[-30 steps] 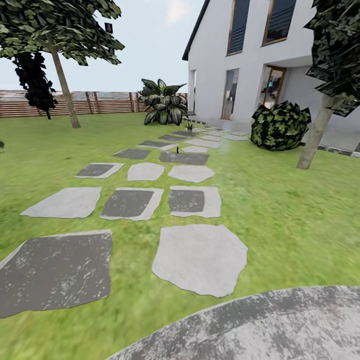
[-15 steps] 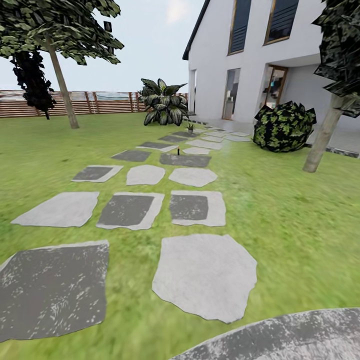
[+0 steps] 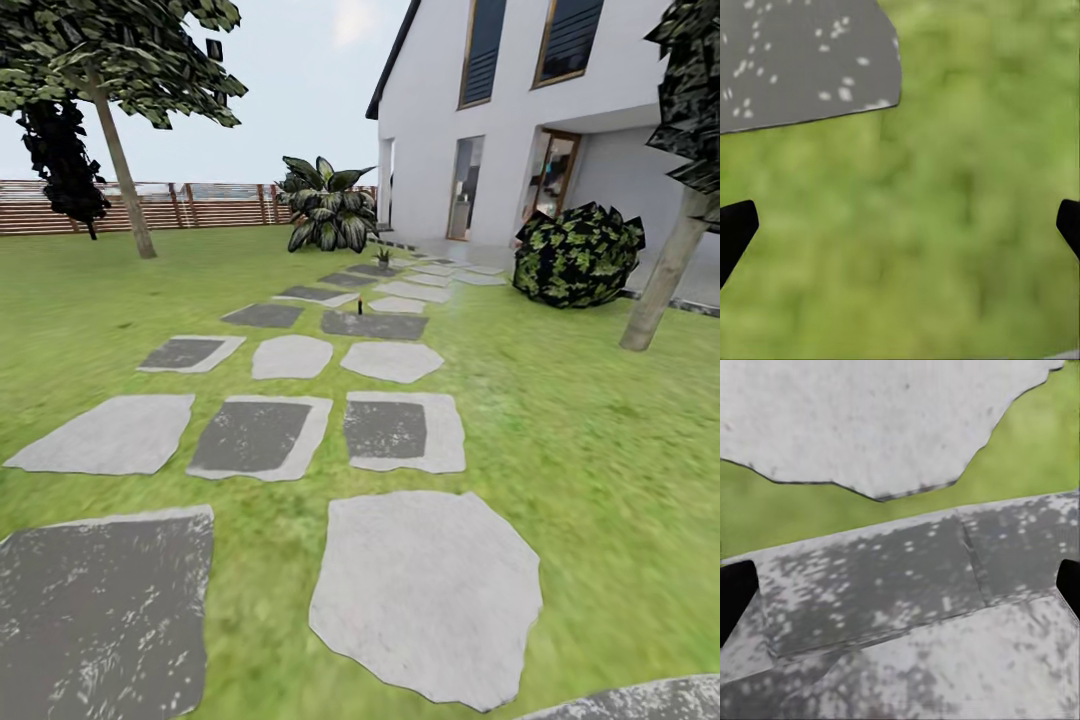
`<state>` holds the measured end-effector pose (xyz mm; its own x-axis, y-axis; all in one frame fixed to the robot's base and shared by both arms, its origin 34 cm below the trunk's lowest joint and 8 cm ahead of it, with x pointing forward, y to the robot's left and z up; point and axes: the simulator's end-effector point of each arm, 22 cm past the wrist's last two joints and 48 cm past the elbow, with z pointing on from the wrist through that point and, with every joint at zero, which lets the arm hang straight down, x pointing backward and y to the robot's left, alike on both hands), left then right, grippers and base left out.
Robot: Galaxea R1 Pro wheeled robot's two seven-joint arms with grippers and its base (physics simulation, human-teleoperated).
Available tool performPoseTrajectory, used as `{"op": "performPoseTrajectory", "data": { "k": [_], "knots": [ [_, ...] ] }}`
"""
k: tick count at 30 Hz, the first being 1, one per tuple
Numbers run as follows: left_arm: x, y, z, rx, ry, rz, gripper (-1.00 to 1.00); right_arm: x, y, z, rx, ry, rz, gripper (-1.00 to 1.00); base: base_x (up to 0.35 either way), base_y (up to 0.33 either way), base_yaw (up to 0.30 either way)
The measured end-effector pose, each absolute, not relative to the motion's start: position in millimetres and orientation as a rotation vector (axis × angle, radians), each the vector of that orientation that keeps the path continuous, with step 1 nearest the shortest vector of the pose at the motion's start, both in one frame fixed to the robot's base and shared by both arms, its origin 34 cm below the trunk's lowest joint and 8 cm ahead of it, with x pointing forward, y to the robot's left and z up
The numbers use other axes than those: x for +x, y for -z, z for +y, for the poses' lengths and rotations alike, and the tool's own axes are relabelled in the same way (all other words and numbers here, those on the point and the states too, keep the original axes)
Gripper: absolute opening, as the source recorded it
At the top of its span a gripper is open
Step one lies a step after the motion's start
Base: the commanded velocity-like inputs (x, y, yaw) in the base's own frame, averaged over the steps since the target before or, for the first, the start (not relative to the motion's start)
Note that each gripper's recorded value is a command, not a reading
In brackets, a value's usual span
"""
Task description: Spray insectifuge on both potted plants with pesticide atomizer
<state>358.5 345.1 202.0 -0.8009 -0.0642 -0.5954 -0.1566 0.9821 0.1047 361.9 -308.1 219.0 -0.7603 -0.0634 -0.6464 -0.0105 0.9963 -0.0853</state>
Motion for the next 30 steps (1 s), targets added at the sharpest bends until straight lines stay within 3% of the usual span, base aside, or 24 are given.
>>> {"op": "performPoseTrajectory", "data": {
  "k": [30],
  "knots": [
    [359.3,-201.4,339.9,-0.115,-0.187,2.503,1.00,361.9,-219.0,-307.7,-0.053,0.098,2.433,1.00,0.336,0.006,0.000]
  ]
}}
